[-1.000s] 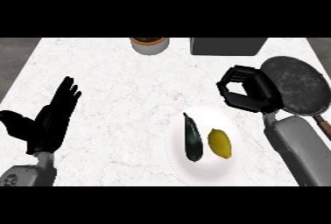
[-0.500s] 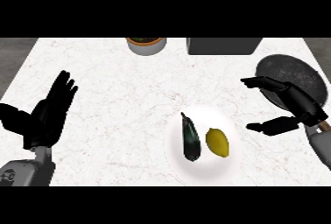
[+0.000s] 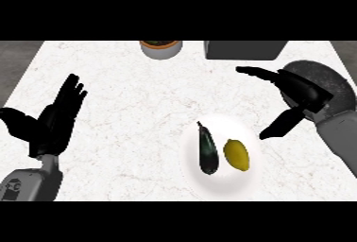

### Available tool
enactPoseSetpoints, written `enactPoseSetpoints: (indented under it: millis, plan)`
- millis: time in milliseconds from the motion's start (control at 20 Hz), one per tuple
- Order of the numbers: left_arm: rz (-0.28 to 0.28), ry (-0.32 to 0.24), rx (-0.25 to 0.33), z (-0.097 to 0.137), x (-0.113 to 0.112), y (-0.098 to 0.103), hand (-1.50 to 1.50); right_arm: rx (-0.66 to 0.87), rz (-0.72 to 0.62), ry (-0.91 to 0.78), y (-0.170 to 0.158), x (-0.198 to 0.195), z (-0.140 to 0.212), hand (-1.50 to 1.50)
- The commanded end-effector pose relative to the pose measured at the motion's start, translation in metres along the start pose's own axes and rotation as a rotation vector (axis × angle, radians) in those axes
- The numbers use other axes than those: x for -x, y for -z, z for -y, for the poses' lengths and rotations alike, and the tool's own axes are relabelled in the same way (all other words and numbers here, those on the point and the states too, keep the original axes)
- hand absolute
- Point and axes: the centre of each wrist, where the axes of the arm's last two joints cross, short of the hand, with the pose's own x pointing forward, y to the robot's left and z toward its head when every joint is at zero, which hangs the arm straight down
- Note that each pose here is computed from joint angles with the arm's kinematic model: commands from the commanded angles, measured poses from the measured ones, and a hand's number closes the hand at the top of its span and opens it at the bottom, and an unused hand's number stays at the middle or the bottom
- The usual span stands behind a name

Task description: Pick the eggplant from the plate and place it in the pan

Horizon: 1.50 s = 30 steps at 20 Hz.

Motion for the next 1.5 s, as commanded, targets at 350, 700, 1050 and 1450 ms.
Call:
enactPoseSetpoints:
  millis: [350,700,1050,1450]
  plan:
    - [-0.004,-0.006,0.008,-0.003,0.002,0.0,0.0,-0.442,-0.169,-0.278,0.06,-0.04,-0.034,-1.5]
    - [-0.006,0.017,-0.008,0.013,-0.005,0.004,0.0,-0.593,-0.175,-0.329,0.074,-0.053,-0.057,-1.5]
    - [0.01,-0.002,-0.016,-0.026,-0.018,0.014,0.0,-0.558,-0.189,-0.553,0.068,-0.081,-0.064,-1.5]
    - [-0.008,0.002,-0.002,-0.018,-0.008,-0.006,0.0,-0.518,-0.185,-0.517,0.056,-0.09,-0.081,-1.5]
